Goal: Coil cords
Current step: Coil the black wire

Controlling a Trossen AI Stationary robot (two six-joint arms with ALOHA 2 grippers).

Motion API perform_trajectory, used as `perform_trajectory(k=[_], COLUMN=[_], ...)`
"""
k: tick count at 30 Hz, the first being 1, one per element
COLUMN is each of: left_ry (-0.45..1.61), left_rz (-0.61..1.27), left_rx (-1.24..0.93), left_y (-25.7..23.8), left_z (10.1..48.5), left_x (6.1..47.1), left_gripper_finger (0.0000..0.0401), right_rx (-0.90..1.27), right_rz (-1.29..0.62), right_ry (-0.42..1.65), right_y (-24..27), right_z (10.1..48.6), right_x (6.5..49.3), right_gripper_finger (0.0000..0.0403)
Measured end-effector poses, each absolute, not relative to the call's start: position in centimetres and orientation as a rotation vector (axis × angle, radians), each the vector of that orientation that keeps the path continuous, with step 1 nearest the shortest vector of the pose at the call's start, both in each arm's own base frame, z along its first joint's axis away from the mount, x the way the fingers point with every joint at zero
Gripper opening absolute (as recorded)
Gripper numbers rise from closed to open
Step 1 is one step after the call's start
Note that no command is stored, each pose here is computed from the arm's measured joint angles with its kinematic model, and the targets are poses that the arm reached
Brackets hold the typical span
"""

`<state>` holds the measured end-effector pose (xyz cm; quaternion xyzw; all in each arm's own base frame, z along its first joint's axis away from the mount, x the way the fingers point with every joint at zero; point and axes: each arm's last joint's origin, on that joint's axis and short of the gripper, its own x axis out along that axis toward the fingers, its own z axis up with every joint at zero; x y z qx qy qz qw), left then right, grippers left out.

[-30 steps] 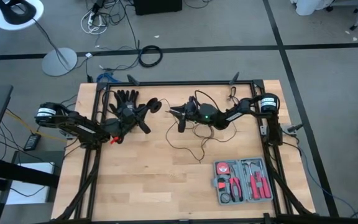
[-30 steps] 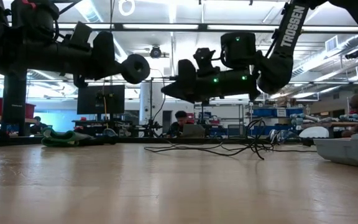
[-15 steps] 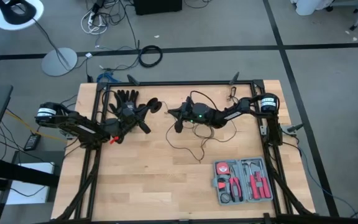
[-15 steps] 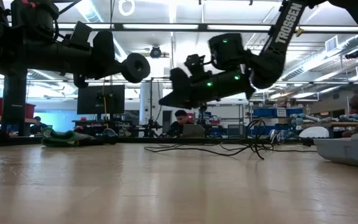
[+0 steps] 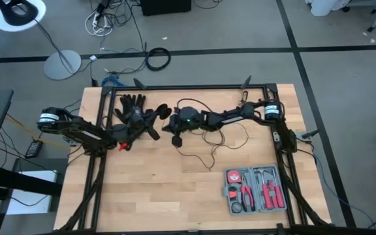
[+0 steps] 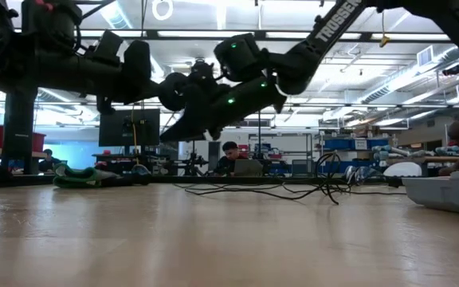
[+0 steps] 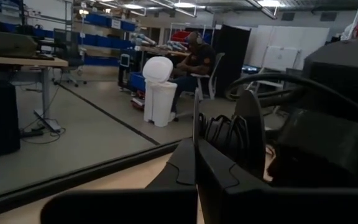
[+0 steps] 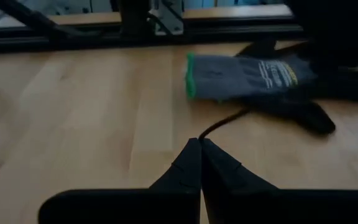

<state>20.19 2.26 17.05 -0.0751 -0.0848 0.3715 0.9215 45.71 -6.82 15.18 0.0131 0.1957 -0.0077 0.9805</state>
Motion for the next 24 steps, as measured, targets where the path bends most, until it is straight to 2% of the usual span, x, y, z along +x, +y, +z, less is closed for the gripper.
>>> perform_trajectory(k=[15, 19, 24], left_ry=[0.104, 0.100, 0.113], left_rz=[0.799, 0.815, 0.808], left_rx=[-0.022, -0.026, -0.018], left_y=[2.3, 2.4, 2.4], left_z=[15.8, 15.8, 15.7], left_x=[21.7, 21.7, 21.7], left_gripper_finger=[0.0000, 0.0000, 0.0000], right_rx=[-0.042, -0.070, -0.152], right_rz=[-0.033, -0.088, -0.049], right_ry=[0.457, 0.487, 0.464], right_y=[-6.3, -5.9, -5.3], right_z=[16.5, 17.5, 17.9], right_x=[45.6, 45.3, 45.3], right_gripper_finger=[0.0000, 0.0000, 0.0000])
